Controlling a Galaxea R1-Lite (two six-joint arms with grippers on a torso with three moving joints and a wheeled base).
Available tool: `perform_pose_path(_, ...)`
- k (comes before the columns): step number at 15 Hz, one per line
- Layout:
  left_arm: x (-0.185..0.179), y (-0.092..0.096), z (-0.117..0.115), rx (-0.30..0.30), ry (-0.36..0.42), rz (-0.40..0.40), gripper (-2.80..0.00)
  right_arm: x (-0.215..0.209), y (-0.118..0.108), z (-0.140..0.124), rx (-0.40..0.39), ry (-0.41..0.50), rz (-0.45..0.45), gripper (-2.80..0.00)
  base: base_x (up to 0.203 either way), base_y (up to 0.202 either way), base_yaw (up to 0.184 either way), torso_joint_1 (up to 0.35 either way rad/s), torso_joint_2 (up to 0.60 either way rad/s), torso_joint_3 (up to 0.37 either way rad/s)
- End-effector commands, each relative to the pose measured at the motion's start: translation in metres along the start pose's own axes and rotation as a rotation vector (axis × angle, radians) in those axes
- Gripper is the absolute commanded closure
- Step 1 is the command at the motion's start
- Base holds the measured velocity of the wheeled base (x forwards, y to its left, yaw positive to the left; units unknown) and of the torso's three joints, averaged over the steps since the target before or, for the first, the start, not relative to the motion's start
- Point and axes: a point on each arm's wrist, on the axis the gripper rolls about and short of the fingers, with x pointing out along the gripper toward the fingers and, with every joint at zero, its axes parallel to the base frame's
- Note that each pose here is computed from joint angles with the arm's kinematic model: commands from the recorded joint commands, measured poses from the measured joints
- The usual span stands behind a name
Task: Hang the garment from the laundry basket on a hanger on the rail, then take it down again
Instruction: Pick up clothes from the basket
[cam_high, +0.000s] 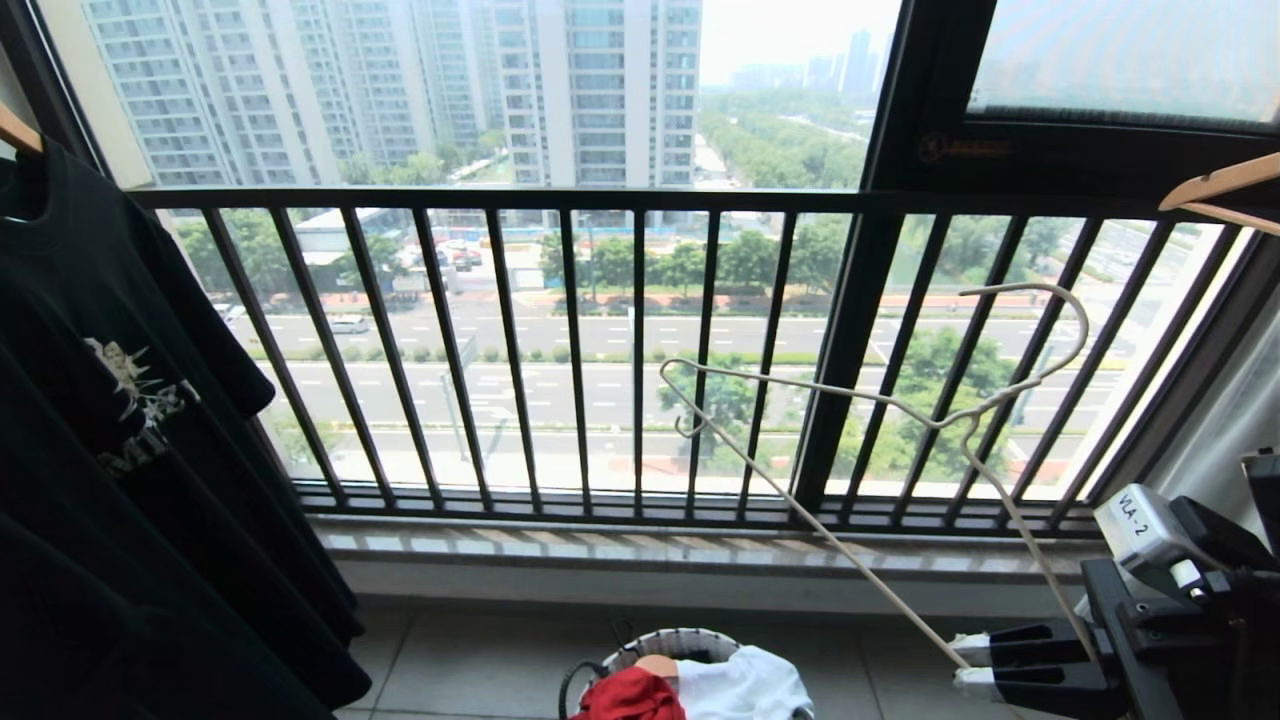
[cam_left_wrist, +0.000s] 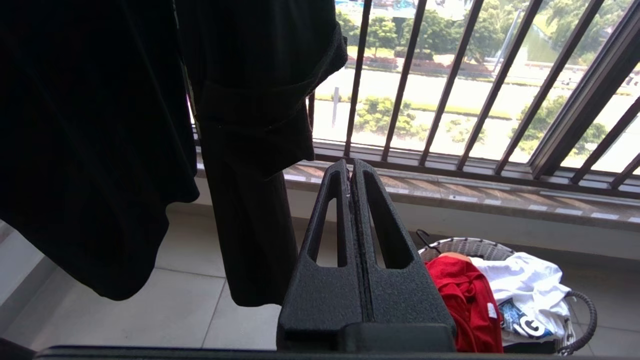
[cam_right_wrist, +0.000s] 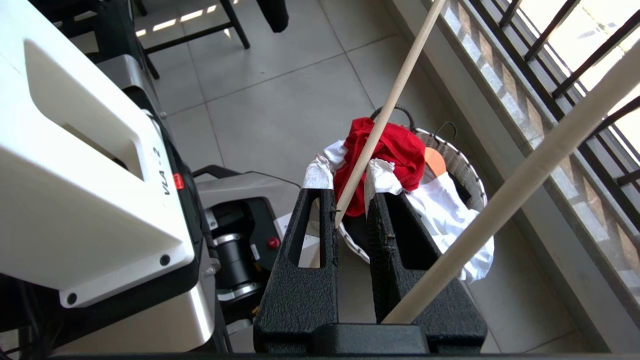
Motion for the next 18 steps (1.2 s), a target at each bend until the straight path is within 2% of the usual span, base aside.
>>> perform_pose_path(1, 0.0000, 0.0000, 0.0001, -0.001, -0.001, 0.001, 0.00, 0.0001, 0.0002, 0.0000, -0.003, -0.003, 0.006, 0.00, 0.000, 0.000, 0.000, -0.226, 0.50, 0.274)
perform_pose_path(18, 0.0000, 0.0000, 0.0001, -0.001, -0.001, 0.001, 0.00, -0.0002, 0.0003, 0.0004, -0.004, -0.005, 0.006, 0.00, 0.000, 0.000, 0.000, -0.208, 0.52, 0.309)
